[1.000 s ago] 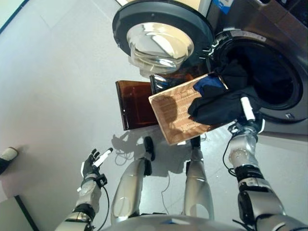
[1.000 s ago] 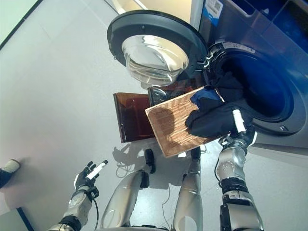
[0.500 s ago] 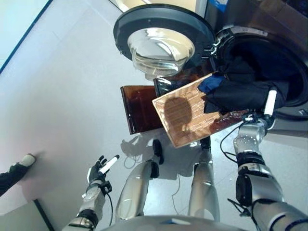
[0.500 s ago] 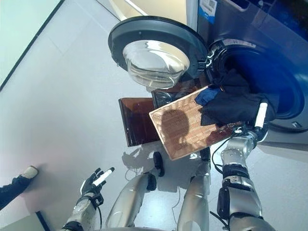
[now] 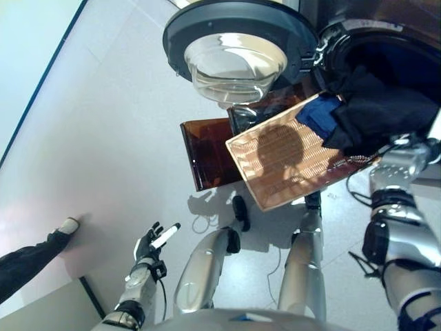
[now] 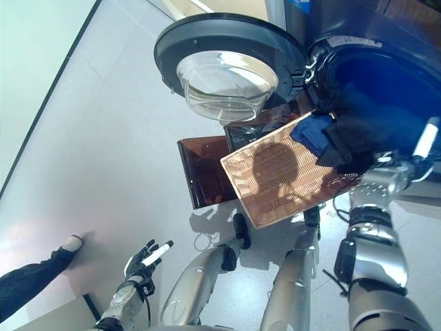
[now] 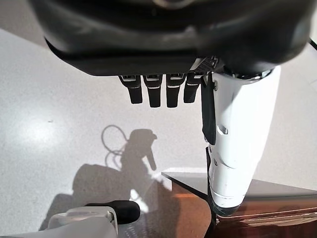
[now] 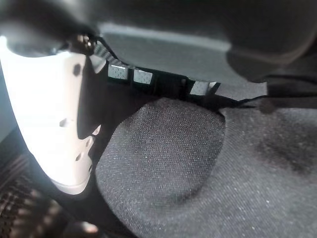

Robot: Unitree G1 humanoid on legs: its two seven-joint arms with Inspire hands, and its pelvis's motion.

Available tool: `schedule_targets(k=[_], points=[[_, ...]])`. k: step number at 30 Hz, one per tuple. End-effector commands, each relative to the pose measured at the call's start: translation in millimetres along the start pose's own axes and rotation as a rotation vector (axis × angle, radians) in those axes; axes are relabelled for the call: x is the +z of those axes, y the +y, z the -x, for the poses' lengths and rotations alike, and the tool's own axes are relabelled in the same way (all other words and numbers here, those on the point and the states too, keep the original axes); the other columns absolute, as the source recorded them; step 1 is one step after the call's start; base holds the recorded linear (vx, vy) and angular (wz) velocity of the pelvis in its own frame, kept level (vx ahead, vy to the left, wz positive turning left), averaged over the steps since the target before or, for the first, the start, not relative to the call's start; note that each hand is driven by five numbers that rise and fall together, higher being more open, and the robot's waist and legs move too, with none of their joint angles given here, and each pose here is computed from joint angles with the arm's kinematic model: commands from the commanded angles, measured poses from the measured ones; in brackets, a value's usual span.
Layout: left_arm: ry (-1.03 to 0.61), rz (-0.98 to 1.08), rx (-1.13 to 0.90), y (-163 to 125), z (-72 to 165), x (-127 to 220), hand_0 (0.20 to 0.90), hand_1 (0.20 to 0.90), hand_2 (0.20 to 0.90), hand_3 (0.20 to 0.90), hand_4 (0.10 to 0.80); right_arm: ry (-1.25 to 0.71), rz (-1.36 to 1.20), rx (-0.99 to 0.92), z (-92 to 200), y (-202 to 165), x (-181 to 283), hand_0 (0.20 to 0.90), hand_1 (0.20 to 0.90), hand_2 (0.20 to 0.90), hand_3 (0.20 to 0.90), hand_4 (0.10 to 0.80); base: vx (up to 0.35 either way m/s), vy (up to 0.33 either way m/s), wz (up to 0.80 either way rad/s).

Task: Pick up the clothes and place them into the washing machine

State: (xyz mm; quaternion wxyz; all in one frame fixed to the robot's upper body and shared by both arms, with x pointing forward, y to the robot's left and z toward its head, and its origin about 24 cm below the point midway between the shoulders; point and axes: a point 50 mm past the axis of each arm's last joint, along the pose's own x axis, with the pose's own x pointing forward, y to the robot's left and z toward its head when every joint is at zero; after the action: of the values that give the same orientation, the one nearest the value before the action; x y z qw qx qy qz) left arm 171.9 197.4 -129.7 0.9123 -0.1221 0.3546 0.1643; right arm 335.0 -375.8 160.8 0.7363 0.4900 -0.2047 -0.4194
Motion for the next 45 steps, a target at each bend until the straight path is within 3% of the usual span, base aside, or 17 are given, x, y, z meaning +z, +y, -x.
schedule_targets(k=[1, 14, 18, 32, 45], points=[[0.013, -0.032, 0.091, 33.1, 7.1, -8.3, 0.900, 0.900, 0.900, 0.900, 0.800, -0.271, -0.030, 0.302, 1.8, 87.2, 79.0, 0.200, 0.200, 0.200, 0.200, 0.300, 0.046, -0.017, -0.03], [0.013, -0.050, 0.088, 37.5, 8.2, -9.1, 0.900, 0.900, 0.900, 0.900, 0.800, -0.404, -0.025, 0.421, 18.6, 159.6, 142.9, 0.200, 0.200, 0.200, 0.200, 0.300, 0.026, -0.015, -0.02], [0.014, -0.048, 0.088, 36.6, 8.4, -9.9, 0.900, 0.900, 0.900, 0.900, 0.800, -0.431, -0.153, 0.453, 29.7, 175.5, 152.0, 0.200, 0.200, 0.200, 0.200, 0.300, 0.025, -0.027, -0.05], [-0.009, -0.006, 0.073, 24.7, 8.2, -10.3, 0.900, 0.900, 0.900, 0.900, 0.800, -0.489, -0.579, 0.518, 56.5, 185.0, 155.0, 0.200, 0.200, 0.200, 0.200, 0.300, 0.006, -0.004, -0.01], [-0.024, 0.054, 0.114, 31.0, 7.8, -7.0, 0.900, 0.900, 0.900, 0.900, 0.800, -0.583, -0.619, 0.506, 64.9, 191.5, 190.5, 0.200, 0.200, 0.200, 0.200, 0.300, 0.003, -0.003, 0.02]])
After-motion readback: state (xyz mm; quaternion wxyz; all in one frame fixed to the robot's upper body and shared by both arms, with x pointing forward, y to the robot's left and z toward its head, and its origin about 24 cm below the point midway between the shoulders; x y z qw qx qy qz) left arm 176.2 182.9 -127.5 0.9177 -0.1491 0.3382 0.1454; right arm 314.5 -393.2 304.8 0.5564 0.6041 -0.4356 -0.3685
